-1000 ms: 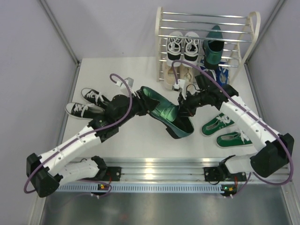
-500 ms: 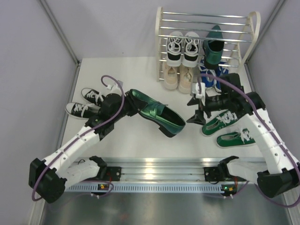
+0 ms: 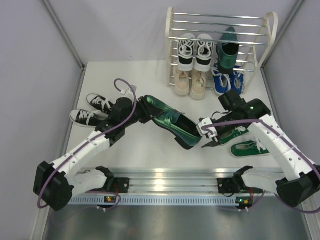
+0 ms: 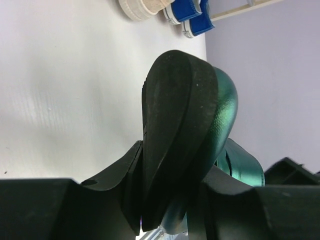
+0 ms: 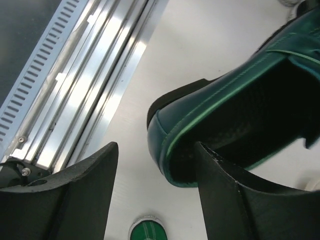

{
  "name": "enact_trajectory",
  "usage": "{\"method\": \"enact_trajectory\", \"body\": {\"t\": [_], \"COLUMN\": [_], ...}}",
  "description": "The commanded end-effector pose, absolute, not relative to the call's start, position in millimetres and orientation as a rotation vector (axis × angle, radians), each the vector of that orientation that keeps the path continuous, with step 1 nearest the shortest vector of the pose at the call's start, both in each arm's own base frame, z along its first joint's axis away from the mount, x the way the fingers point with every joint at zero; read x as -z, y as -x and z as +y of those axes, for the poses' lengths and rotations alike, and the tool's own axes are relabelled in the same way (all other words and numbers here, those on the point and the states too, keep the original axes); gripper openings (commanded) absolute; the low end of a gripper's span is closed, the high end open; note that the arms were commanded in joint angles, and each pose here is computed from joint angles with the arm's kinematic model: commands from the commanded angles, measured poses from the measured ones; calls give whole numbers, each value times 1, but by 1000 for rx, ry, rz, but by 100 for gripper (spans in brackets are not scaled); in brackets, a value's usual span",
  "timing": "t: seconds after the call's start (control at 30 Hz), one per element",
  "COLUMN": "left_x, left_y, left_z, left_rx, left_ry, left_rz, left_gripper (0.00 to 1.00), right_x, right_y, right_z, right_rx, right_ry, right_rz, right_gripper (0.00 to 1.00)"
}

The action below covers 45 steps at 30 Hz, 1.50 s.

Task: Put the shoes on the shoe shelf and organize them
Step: Pick up the shoe at the center of the board, then place the shoe at the shoe shelf.

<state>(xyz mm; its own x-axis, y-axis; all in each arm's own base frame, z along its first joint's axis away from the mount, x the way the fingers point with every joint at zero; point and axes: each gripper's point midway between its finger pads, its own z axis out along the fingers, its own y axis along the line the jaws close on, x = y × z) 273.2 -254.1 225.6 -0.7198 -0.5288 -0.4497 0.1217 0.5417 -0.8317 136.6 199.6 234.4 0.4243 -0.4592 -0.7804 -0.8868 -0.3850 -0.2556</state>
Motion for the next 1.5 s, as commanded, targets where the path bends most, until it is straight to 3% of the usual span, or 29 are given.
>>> {"method": "enact_trajectory", "body": {"t": [0.0,0.13,0.27,0.3,0.37,0.47,0.53,0.57,0.6,0.63,0.67,0.73,0.77,0.83,1.1,1.47], "left_x": [-318,-315,-314,-311,-312,-312,-311,-310,-308,-310,-311,-313,-312,-310,-315,-297], "left_y": [-275,-269,-268,-267,-268,-266,-263,-263,-263,-261,-263,-263,-266,-265,-265,-263], "left_z": [-265,-264,-261,-261,-262,-265,-267,-267,-267,-266,-263,-255,-249,-238,-191,-191], "left_rx": [1432,1454,1467,1471,1491,1510,1520,1518,1514,1504,1479,1405,1352,1242,932,927], "left_ry": [272,285,313,317,324,308,285,284,283,273,281,263,276,244,207,167], "left_rz": [1795,1793,1778,1780,1765,1767,1774,1781,1790,1786,1783,1793,1792,1823,1847,1853], "left_gripper": [0,0,0,0,0,0,2,9,22,45,55,66,76,83,86,85], "right_x": [-215,-202,-199,-199,-196,-194,-201,-204,-205,-217,-221,-233,-237,-244,-258,-257], "right_y": [-126,-135,-138,-139,-145,-153,-154,-155,-149,-149,-148,-140,-139,-133,-127,-124], "right_z": [201,204,203,202,201,199,198,196,192,191,188,181,177,169,131,76], "right_rx": [-839,-779,-728,-716,-666,-611,-582,-562,-576,-555,-551,-566,-563,-553,-390,-138], "right_ry": [2085,2099,2135,2138,2145,2158,2166,2176,2193,2196,2207,2208,2200,2200,2041,1676], "right_rz": [1167,1209,1201,1200,1201,1201,1180,1161,1165,1130,1116,1135,1145,1168,1410,1868], "right_gripper": [61,58,41,32,27,1,0,0,0,0,0,0,0,0,0,0]}}
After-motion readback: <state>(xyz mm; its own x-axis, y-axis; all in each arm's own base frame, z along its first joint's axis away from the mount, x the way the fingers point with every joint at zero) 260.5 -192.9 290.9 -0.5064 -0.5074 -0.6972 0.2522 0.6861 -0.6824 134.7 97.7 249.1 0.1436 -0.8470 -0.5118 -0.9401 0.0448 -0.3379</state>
